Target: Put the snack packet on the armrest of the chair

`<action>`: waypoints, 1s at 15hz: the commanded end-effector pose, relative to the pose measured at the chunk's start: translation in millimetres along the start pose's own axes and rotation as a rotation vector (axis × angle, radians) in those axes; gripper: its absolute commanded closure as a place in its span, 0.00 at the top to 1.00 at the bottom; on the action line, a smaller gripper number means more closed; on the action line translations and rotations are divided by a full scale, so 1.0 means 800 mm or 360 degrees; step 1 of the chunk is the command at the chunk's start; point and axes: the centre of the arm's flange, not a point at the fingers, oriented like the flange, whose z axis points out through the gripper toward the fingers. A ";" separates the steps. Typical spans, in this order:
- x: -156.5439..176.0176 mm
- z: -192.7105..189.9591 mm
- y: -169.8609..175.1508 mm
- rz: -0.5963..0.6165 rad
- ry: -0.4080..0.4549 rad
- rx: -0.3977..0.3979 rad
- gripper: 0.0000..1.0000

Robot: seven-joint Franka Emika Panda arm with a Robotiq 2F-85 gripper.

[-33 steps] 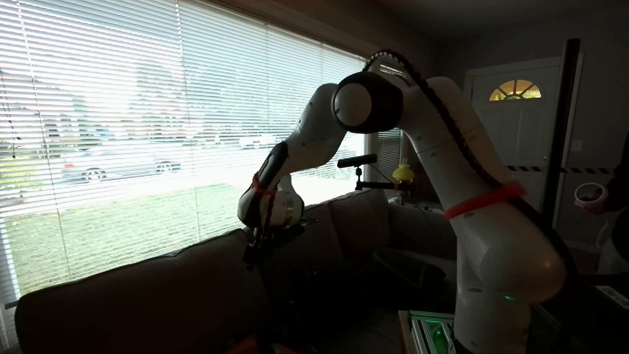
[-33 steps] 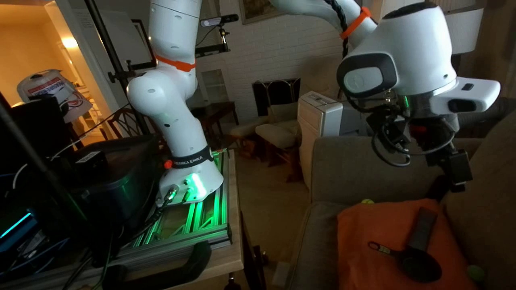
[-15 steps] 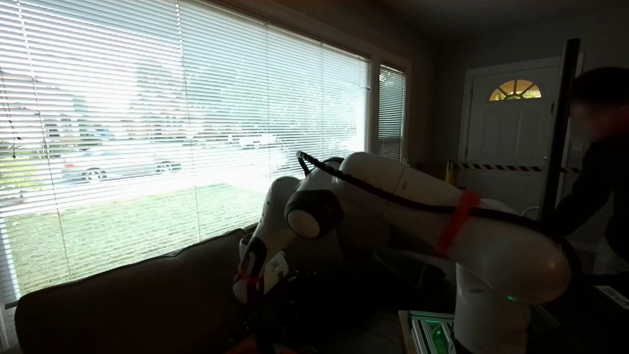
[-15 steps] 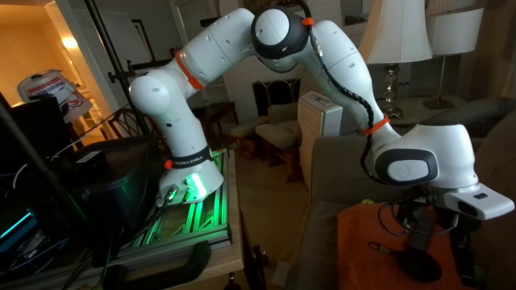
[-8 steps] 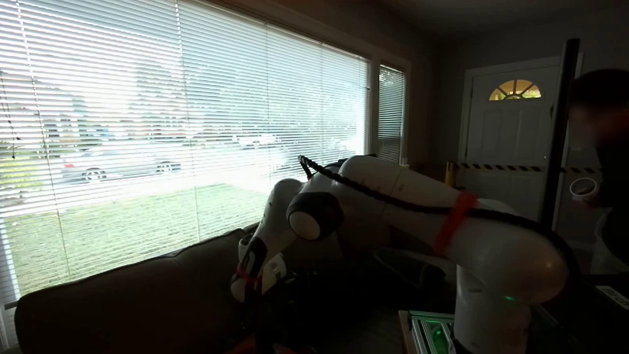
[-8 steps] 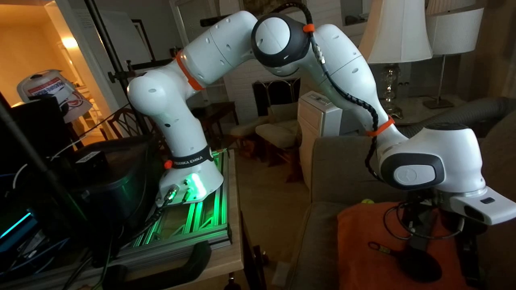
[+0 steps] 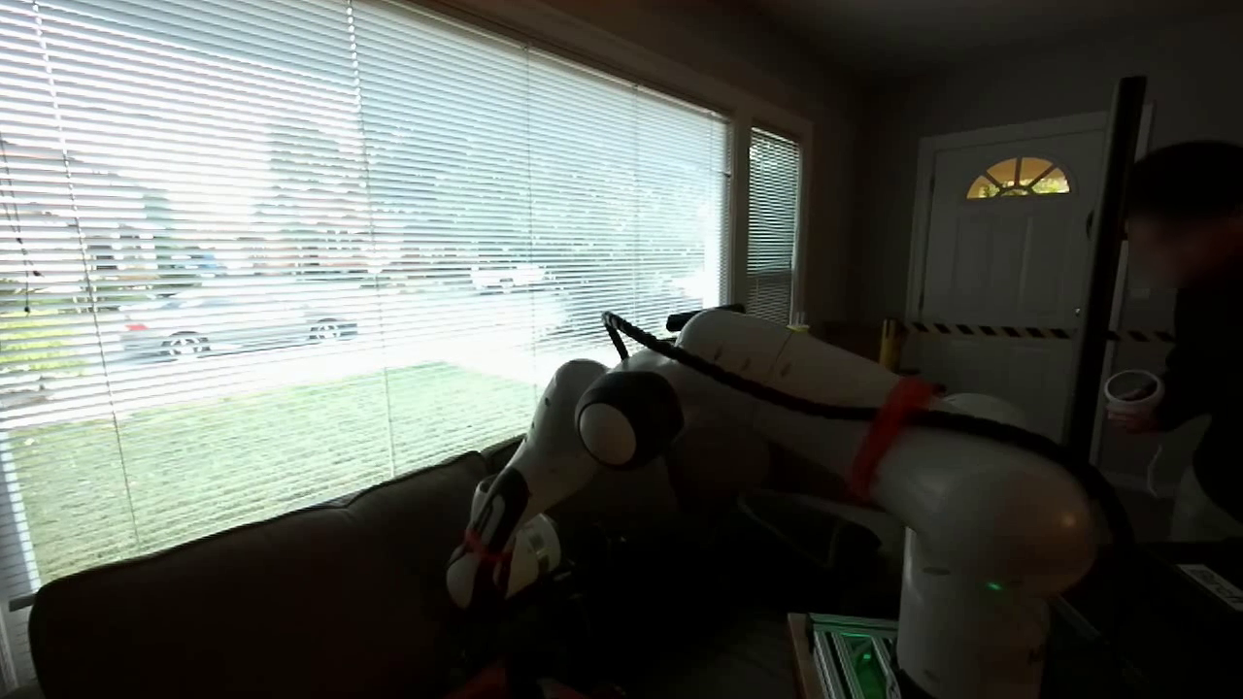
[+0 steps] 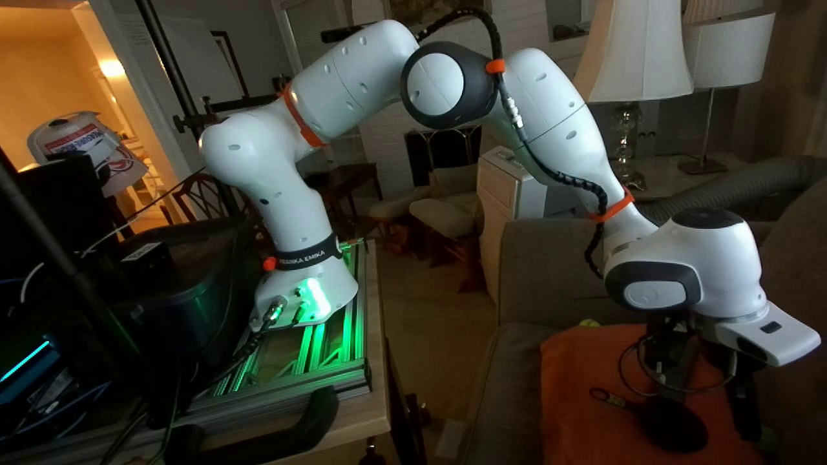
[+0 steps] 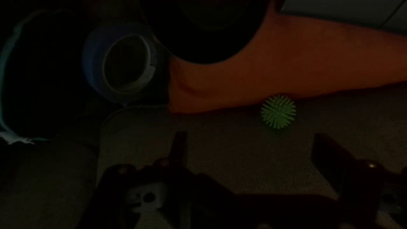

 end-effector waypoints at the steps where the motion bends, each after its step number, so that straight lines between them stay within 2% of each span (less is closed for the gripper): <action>1: 0.007 0.038 0.015 -0.0055 0.0039 0.0092 1.00; 7: 0.015 0.093 0.029 -0.0168 0.0088 0.0138 1.00; 13: 0.013 0.142 -0.005 -0.0253 0.0162 0.0197 1.00; 15: 0.014 0.141 -0.017 -0.0283 0.0232 0.0211 1.00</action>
